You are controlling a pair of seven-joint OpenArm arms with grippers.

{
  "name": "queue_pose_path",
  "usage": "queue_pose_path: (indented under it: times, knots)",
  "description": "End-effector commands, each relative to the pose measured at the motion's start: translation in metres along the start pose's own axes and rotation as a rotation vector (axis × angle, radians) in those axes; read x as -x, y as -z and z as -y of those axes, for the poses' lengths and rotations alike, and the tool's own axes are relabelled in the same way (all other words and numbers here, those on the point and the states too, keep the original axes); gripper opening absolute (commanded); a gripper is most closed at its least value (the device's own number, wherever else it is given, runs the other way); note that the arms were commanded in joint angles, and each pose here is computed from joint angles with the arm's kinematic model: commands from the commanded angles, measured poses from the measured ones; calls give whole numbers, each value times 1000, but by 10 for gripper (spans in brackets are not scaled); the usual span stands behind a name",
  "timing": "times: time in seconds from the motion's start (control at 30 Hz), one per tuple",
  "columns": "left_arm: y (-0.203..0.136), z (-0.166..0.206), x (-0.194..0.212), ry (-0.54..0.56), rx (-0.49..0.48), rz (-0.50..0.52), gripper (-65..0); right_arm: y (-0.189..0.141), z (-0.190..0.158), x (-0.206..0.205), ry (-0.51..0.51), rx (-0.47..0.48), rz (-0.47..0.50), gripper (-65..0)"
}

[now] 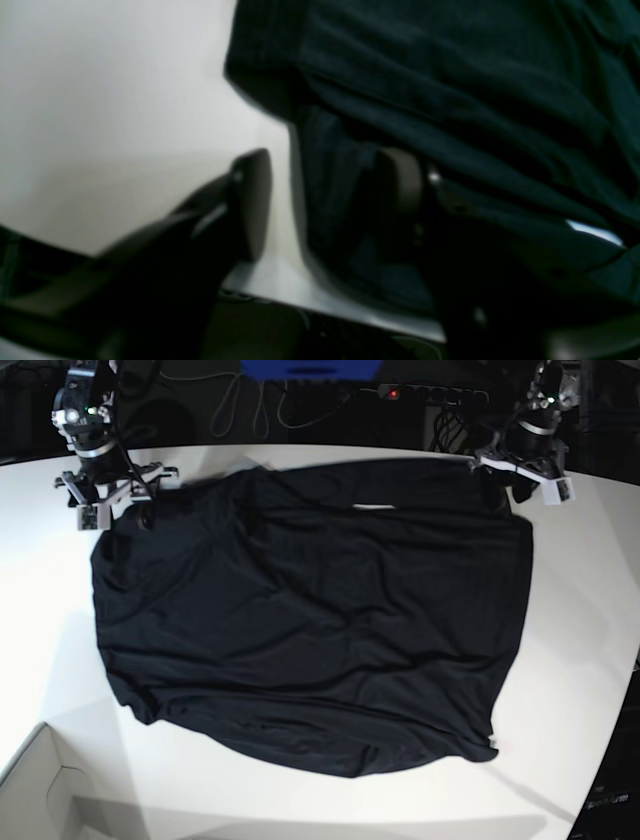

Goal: Layout the t-shirt on the table in an organized manner, then fold the t-shirt properly
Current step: 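Lift both grippers back toward the shirt's collar edge, then grasp the shirt's collar edge with both grippers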

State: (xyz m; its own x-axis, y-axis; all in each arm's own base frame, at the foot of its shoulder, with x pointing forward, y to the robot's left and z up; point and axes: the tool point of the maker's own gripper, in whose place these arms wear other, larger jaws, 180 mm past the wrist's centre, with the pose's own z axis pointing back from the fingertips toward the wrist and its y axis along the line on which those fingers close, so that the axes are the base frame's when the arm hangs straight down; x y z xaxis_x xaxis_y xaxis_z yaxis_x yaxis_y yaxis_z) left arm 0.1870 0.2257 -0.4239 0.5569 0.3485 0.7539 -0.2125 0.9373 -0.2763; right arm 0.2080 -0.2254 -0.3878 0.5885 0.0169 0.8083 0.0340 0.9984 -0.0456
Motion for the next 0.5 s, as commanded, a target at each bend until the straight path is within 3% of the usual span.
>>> queue_pose_path:
  times: [0.0, 0.2, 0.47]
  knots:
    - [-1, 3, -7, 13, 10, 26, -404, -2, 2, -12, -3, 0, 44, -266]
    - [-3, 3, -7, 20, 10, 25, -650, -2, 3, -12, -6, 2, 43, -266]
    - [-32, 27, -15, 32, 73, 42, -649, -2, 3, -12, -6, 2, 43, -267]
